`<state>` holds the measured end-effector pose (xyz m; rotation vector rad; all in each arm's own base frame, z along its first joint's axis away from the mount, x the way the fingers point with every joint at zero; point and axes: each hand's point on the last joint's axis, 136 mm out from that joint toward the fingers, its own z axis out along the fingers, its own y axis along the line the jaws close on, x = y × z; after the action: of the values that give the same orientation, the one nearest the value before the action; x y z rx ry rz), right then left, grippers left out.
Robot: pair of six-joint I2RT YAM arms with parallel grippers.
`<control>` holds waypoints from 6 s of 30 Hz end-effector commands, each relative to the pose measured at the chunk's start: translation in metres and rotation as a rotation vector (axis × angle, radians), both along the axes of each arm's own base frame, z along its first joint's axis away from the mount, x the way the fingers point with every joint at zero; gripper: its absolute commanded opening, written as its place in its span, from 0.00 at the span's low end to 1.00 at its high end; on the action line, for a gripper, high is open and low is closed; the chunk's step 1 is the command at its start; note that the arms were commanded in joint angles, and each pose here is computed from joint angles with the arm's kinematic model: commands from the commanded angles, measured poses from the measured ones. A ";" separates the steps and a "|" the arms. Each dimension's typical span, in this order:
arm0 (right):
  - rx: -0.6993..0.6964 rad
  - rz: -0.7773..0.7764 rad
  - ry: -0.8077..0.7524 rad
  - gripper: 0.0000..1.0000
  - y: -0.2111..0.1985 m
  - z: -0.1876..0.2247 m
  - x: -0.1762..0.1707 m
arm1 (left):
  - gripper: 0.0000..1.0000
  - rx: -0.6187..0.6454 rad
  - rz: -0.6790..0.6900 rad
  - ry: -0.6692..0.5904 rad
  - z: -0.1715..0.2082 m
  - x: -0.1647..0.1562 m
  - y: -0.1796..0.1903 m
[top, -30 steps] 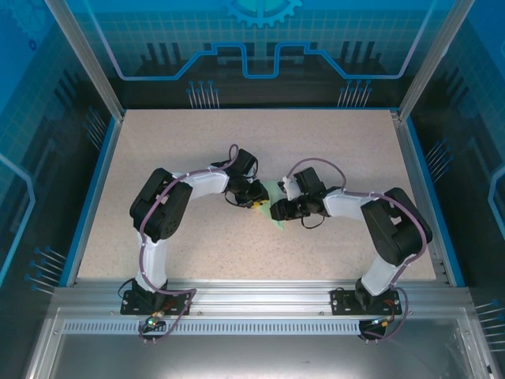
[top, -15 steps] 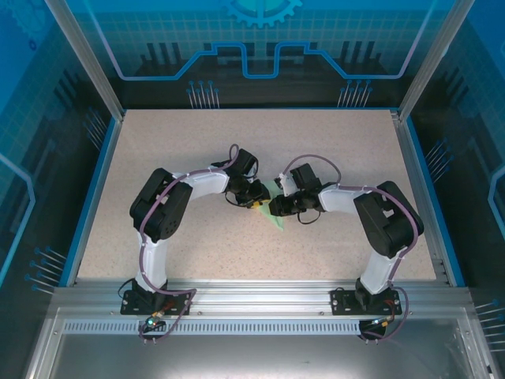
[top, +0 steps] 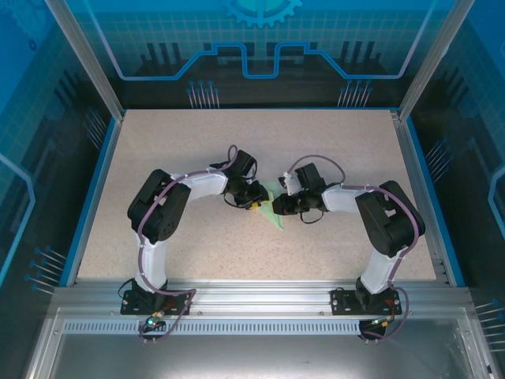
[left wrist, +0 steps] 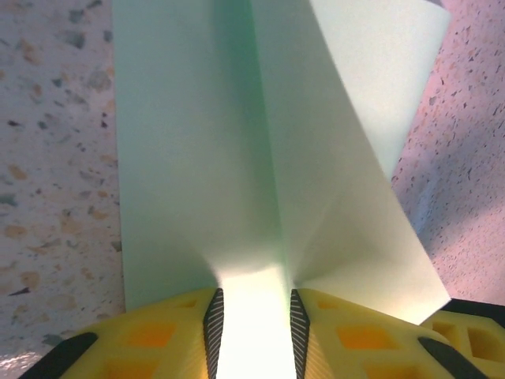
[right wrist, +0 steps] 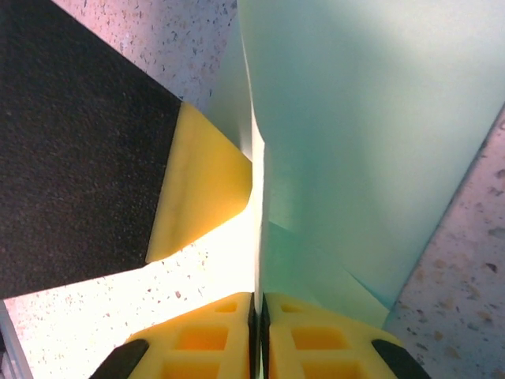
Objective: Fold a paper plane with a square sheet of paper (fold left side to right side)
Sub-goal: Fourth fold the wing at the center of the table.
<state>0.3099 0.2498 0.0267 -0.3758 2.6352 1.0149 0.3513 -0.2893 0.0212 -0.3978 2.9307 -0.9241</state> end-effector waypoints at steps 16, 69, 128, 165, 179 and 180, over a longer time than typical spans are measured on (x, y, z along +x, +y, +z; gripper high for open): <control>0.151 -0.049 0.078 0.12 -0.008 0.000 0.000 | 0.41 0.024 -0.010 0.023 -0.010 -0.001 -0.002; 0.102 -0.025 0.040 0.32 -0.006 0.023 0.020 | 0.44 0.059 -0.017 0.052 -0.019 -0.003 -0.001; -0.253 0.001 -0.071 0.40 -0.019 0.005 -0.031 | 0.48 0.089 -0.017 0.052 -0.020 -0.004 0.004; -0.164 0.039 -0.042 0.33 -0.006 0.013 -0.034 | 0.49 0.100 -0.018 0.065 -0.024 -0.005 0.005; 0.083 -0.043 -0.010 0.41 -0.010 0.051 0.005 | 0.49 0.102 -0.017 0.066 -0.024 -0.006 0.006; 0.100 -0.050 -0.004 0.41 -0.010 0.051 0.008 | 0.49 0.101 -0.017 0.065 -0.023 -0.005 0.006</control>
<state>0.3082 0.2318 0.0679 -0.3234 2.6043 0.9832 0.3590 -0.2974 0.0238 -0.3878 2.9431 -0.9185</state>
